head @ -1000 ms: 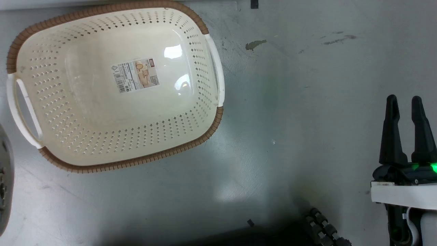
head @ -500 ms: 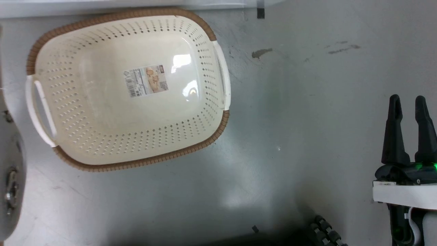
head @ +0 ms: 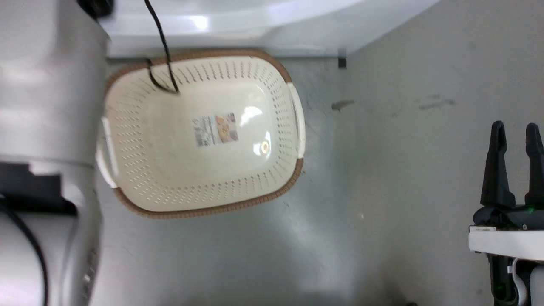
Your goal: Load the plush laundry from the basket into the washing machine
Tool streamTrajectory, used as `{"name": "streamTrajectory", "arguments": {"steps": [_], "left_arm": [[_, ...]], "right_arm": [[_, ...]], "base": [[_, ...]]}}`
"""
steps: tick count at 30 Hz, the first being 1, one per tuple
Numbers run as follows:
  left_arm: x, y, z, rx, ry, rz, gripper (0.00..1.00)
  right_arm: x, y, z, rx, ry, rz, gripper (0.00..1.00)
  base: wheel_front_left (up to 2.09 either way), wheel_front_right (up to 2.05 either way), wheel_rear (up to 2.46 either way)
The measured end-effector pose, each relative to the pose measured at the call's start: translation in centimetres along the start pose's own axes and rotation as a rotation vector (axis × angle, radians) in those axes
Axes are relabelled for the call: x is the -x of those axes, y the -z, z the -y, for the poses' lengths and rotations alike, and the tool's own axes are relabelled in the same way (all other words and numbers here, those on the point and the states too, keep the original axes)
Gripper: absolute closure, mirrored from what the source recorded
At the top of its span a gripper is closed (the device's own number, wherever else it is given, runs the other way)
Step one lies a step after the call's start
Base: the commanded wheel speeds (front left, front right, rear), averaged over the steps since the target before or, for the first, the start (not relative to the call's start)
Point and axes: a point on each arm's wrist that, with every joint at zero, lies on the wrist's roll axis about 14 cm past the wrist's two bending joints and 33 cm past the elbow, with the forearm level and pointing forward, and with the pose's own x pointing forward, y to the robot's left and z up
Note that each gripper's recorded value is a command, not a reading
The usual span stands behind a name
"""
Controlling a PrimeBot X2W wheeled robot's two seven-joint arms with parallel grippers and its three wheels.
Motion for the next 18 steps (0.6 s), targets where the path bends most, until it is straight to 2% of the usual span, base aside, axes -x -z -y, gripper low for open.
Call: {"name": "streamTrajectory", "arguments": {"steps": [18], "left_arm": [[13.3, -6.4, 0.4, 0.043, -0.038, 0.039, 0.0]], "right_arm": [[4.4, -6.0, -4.2, -0.043, -0.117, 0.113, 0.0]], "base": [[0.0, 0.0, 0.0]]}}
